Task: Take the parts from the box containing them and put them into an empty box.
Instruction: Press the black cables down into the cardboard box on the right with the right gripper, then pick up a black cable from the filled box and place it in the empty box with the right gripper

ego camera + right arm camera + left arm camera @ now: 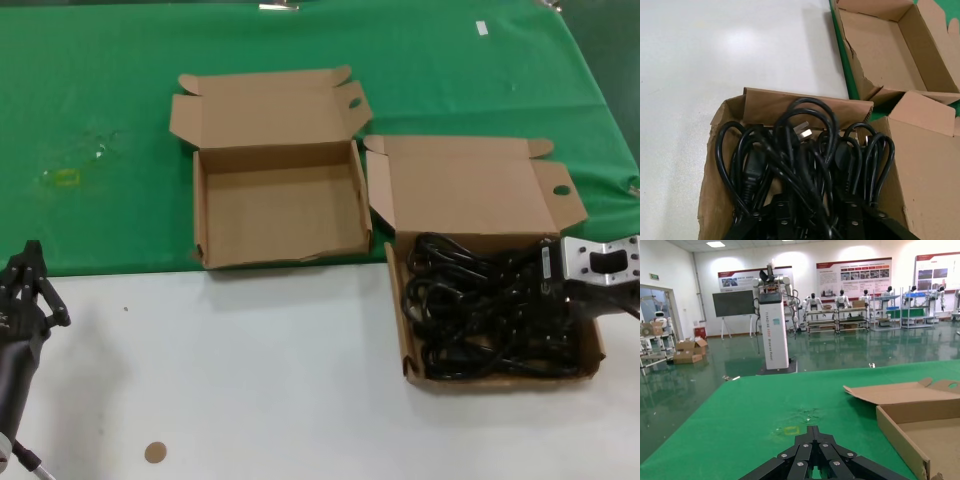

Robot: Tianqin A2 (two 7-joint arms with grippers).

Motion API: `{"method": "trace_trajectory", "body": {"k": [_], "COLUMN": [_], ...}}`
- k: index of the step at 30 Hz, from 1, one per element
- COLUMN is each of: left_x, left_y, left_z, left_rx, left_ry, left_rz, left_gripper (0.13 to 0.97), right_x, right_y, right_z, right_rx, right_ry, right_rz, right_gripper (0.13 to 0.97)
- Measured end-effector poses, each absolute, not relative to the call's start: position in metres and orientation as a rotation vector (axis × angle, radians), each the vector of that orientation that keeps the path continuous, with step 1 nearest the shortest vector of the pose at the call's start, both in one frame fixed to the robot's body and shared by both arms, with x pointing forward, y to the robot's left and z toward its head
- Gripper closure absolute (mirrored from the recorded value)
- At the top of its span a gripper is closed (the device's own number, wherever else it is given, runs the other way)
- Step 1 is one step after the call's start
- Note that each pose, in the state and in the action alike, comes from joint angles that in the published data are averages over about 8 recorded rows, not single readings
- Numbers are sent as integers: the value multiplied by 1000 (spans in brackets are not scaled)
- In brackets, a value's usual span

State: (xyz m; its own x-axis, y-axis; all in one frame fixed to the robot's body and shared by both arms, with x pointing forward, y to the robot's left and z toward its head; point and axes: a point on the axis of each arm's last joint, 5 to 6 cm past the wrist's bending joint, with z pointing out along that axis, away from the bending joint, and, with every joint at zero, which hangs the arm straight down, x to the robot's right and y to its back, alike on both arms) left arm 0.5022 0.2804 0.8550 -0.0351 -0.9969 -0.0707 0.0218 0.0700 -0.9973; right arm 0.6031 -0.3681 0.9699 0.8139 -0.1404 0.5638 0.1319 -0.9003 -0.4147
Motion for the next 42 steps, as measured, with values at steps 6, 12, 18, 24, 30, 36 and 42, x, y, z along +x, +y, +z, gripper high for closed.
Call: {"method": "trace_trajectory", "body": {"k": [6, 12, 18, 24, 30, 36, 42], "left_x": [502, 502, 502, 502, 502, 502, 502], "left_y": [280, 280, 280, 280, 280, 280, 280], "left_z": [855, 855, 855, 855, 855, 855, 855], "left_rx": [-1125, -1125, -1125, -1125, -1125, -1125, -1125], "left_ry": [1253, 1253, 1253, 1253, 1253, 1253, 1253], "left_rz": [-1193, -1193, -1193, -1193, -1193, -1193, -1193], "left_gripper": [953, 953, 953, 953, 953, 953, 953], "right_x": [603, 600, 600, 604, 617, 634, 654], "right_y": [-369, -370, -368, -359, -339, -309, -275], "right_z": [974, 979, 991, 1011, 1030, 1044, 1054], "right_rx": [-2561, -2565, -2562, -2545, -2523, -2502, -2479], "right_ry": [3, 1, -11, -39, -89, -155, -205], "right_rz": [-848, -848, -855, -880, -927, -976, -1012], "right_gripper": [754, 835, 866, 872, 876, 877, 878]}}
